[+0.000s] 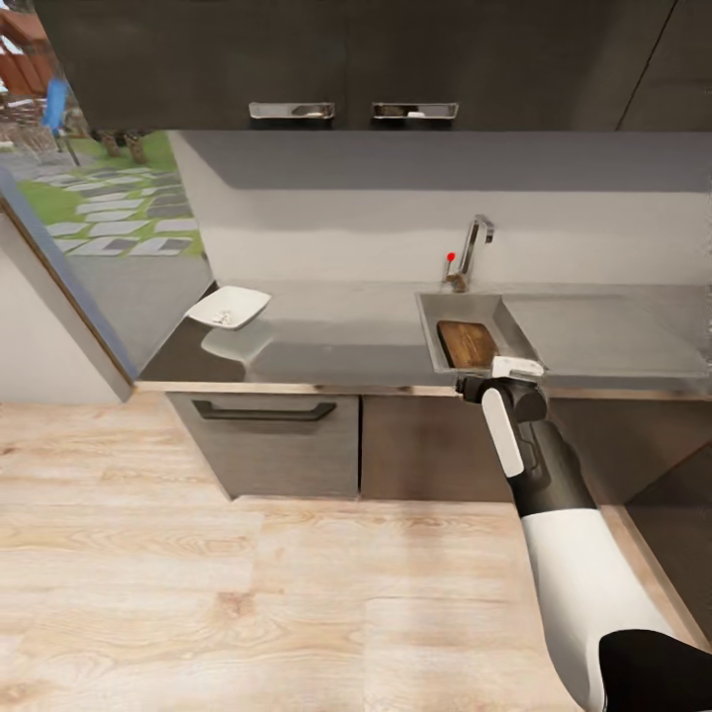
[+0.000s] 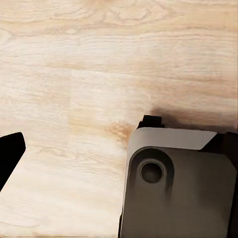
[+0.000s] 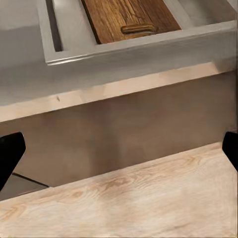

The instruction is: In the kitchen, take the Vidalia onion out of the sink, dice it on the chopping board with the paring knife, put the diced onion into the bowl on the countertop, then place both the paring knife and the chopping board into the sink.

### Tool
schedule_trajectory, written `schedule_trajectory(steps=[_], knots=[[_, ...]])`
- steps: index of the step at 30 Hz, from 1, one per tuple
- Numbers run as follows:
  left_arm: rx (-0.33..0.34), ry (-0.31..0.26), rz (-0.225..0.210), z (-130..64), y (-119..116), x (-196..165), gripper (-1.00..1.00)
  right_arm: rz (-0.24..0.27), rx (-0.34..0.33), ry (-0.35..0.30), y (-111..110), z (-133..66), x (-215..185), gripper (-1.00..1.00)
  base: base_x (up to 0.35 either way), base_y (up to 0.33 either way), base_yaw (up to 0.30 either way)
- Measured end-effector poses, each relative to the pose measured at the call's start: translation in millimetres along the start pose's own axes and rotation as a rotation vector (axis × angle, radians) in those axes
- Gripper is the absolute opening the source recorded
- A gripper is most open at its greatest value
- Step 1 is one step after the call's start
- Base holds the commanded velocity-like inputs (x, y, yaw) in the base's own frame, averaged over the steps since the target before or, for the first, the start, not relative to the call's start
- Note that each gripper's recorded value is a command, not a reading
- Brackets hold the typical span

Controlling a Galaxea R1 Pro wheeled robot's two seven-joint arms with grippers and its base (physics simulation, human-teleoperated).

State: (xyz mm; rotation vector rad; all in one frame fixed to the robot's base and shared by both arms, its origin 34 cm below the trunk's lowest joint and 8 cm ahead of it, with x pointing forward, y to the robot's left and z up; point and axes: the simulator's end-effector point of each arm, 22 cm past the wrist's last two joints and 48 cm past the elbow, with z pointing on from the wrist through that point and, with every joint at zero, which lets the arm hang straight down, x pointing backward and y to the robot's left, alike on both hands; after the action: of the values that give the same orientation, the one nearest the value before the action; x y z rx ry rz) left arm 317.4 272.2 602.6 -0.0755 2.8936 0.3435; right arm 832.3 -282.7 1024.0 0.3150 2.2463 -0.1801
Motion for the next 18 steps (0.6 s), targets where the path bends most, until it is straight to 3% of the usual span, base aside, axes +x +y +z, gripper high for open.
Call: schedule_trajectory(steps=[4,7,11,14,17,18], knots=[[0.000,0.000,0.000,0.0,0,0,1.00,-0.013,0.004,0.049,0,10.6,20,1.00,-0.337,0.000,0.000],[0.000,0.000,0.000,0.0,0,0,1.00,-0.027,0.001,0.111,0,29.0,53,1.00,-0.247,0.000,0.000],[-0.001,0.000,0.000,0.0,1,0,1.00,-0.040,0.013,0.126,-13,59.8,94,1.00,-0.068,0.000,0.000],[-0.001,-0.001,0.000,0.0,1,0,1.00,-0.092,0.010,0.161,-17,76.3,134,1.00,-0.013,0.000,0.000],[0.000,-0.003,0.000,0.0,1,0,1.00,-0.194,-0.019,0.191,-20,93.5,204,1.00,-0.003,0.000,0.000],[0.001,-0.005,0.000,0.0,1,-1,1.00,-0.256,-0.063,0.119,-16,98.6,225,1.00,0.000,0.000,0.000]])
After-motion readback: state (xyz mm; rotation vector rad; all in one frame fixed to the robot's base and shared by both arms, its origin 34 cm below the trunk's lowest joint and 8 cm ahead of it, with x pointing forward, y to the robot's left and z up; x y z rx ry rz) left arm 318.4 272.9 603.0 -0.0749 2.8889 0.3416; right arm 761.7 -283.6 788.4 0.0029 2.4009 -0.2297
